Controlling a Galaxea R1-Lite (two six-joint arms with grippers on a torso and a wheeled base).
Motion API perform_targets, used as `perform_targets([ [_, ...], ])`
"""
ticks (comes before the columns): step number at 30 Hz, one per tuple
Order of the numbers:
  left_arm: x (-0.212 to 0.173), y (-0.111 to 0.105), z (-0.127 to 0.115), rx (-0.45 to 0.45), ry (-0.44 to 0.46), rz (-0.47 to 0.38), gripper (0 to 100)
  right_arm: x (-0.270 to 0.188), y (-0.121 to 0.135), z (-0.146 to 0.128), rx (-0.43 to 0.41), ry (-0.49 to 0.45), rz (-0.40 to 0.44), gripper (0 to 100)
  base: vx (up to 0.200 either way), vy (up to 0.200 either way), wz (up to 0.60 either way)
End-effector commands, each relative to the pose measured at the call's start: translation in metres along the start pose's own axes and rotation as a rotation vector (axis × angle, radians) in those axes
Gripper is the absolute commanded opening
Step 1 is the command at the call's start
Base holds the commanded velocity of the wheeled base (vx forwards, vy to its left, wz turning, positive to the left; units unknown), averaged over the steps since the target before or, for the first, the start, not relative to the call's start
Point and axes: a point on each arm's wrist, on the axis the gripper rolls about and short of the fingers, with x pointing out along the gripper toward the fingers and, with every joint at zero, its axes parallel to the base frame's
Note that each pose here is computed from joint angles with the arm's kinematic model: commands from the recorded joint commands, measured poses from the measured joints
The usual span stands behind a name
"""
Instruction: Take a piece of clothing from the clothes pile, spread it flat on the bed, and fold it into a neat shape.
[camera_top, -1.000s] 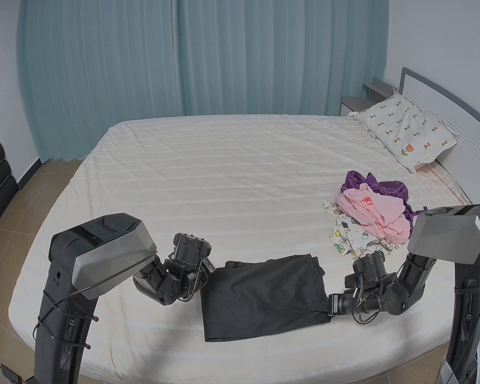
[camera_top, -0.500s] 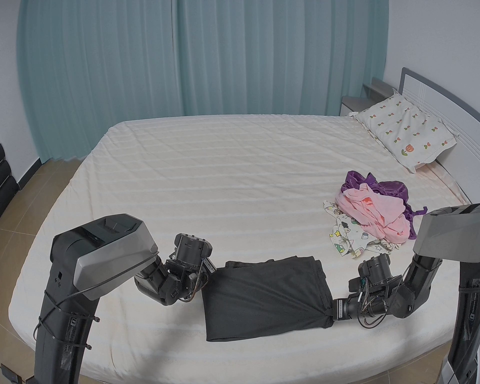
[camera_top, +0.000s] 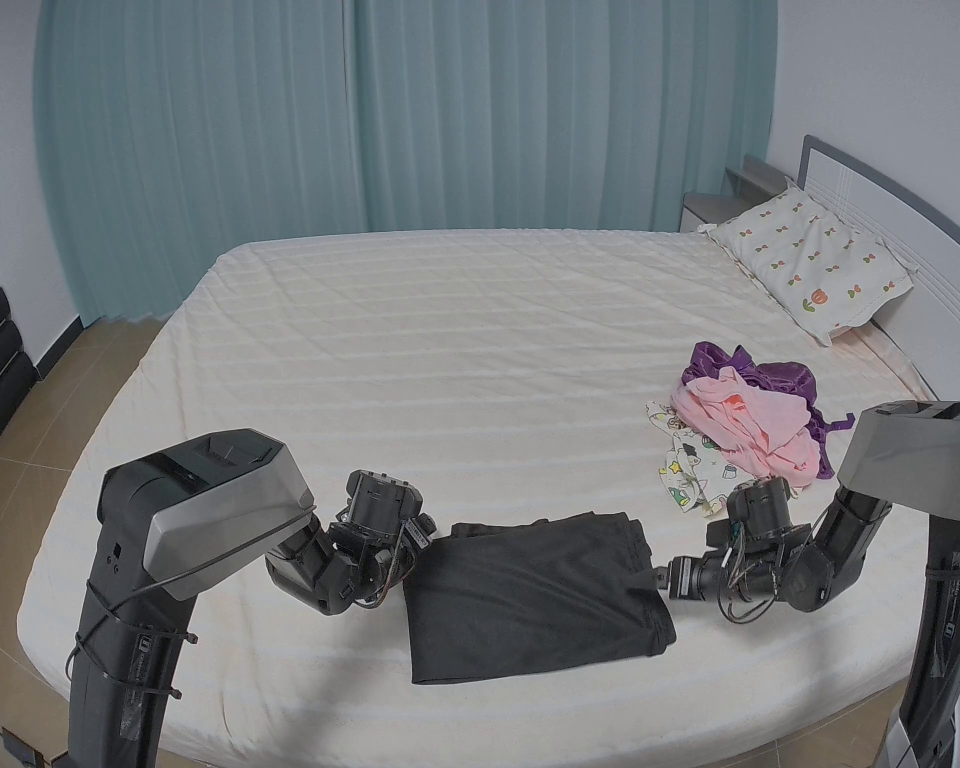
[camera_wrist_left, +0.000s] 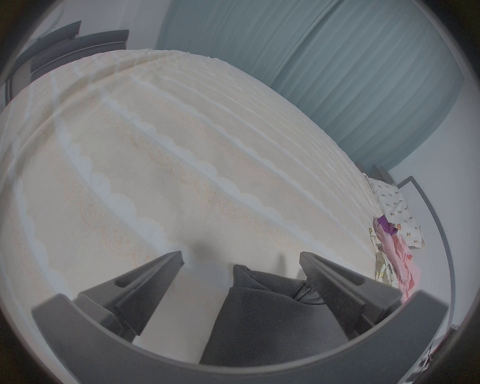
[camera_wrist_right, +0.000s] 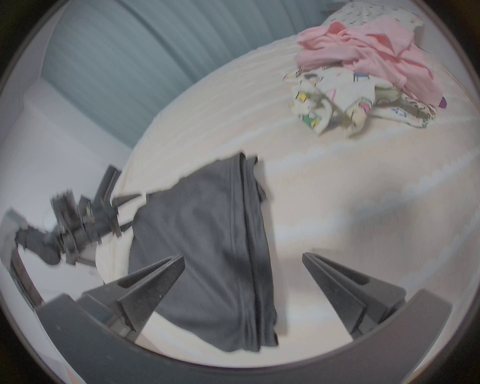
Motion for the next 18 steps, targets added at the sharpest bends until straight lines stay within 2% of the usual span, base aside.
perform_targets([
  [1,-0.006,0.0,0.005,-0.063,-0.024,-0.036,100,0.016,0.001,0.051,0.169,-0.149,0.04,100,0.0,0.0,0.0],
  [3,-0.014,0.001,0.007,-0.081,-0.02,-0.081,100,0.039,-0.002,0.06,0.232,-0.161,0.05,100,0.0,0.0,0.0],
  [8,-0.02,0.006,0.008,-0.094,-0.011,-0.134,100,0.071,-0.002,0.068,0.254,-0.179,0.066,100,0.0,0.0,0.0],
  [18,-0.02,0.006,0.007,-0.091,-0.009,-0.133,100,0.083,0.0,0.074,0.276,-0.177,0.083,100,0.0,0.0,0.0],
])
